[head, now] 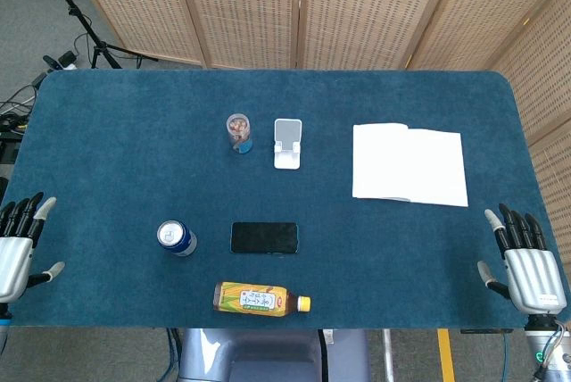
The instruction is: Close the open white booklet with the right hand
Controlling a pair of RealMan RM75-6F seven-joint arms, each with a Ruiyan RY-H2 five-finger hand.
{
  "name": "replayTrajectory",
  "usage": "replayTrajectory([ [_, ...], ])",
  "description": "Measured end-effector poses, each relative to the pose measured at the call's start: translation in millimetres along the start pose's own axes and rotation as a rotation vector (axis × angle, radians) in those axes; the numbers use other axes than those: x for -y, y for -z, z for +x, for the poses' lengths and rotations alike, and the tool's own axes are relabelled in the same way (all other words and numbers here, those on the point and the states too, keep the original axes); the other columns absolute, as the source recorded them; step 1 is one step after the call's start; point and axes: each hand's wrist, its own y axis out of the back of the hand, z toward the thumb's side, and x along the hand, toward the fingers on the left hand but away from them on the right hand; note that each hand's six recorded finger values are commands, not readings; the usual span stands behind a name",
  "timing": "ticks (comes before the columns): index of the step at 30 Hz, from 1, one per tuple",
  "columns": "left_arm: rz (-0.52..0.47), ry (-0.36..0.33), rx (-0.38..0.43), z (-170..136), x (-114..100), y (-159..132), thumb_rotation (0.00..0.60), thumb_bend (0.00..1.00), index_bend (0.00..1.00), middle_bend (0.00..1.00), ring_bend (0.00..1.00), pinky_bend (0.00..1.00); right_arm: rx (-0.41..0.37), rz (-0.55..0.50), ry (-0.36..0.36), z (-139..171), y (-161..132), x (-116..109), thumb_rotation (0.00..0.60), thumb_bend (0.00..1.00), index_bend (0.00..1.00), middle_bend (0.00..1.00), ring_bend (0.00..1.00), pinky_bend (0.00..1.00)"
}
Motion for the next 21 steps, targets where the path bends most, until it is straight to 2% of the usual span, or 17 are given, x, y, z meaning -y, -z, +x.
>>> replayTrajectory([
  [21, -0.001, -0.009, 0.009, -1.7, -2.3, -2.2, 0.600, 0.05, 0.00, 0.00, 0.00, 0.00, -0.010, -0.005, 0.003, 0.0, -2.9, -0.4, 0.600, 0.39, 0.00, 0.00, 0.00, 0.00],
])
